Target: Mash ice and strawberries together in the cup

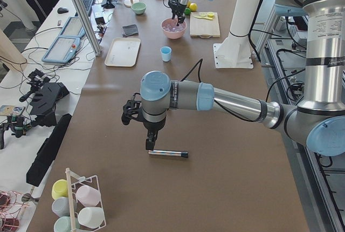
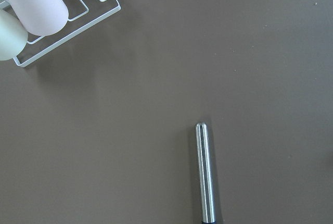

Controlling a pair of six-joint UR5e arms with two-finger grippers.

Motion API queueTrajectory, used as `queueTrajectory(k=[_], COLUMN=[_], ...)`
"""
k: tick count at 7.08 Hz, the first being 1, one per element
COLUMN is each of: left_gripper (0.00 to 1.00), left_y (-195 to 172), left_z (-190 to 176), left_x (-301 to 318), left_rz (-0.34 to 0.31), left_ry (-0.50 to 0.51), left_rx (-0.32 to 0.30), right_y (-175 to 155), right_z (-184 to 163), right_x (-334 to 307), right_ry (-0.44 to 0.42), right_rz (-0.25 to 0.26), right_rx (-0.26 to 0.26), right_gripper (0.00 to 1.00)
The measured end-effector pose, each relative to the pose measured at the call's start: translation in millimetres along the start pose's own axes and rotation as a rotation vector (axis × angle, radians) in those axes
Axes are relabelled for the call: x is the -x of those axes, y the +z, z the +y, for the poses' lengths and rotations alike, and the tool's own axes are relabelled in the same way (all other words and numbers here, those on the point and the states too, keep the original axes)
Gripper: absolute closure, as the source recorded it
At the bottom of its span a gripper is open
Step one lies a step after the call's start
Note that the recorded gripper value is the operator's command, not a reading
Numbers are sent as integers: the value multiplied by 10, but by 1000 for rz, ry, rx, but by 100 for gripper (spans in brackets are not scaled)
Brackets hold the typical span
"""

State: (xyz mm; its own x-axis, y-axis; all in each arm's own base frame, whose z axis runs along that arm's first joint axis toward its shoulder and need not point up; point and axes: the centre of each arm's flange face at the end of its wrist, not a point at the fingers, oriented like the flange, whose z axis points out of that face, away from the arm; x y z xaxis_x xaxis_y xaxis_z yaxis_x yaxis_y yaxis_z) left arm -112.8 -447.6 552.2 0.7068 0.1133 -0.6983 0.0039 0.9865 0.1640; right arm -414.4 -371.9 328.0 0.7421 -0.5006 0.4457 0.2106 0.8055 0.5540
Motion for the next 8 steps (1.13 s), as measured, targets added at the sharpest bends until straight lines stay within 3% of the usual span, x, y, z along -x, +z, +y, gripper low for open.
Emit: queueTrajectory(k=[7, 8], left_gripper=[1, 1], left_y=[-26, -29], left_z=[-6, -10], left_x=[-27, -29], left_rz=[0, -1], left_ry=[6, 7], left_rx=[-6, -7], right_y=[110, 124], right_z=[102, 108], right_x=[-98, -108], right_ry=[-74, -73], right_rz=[3, 3], right_rx=[45, 49], right_gripper=[53, 59])
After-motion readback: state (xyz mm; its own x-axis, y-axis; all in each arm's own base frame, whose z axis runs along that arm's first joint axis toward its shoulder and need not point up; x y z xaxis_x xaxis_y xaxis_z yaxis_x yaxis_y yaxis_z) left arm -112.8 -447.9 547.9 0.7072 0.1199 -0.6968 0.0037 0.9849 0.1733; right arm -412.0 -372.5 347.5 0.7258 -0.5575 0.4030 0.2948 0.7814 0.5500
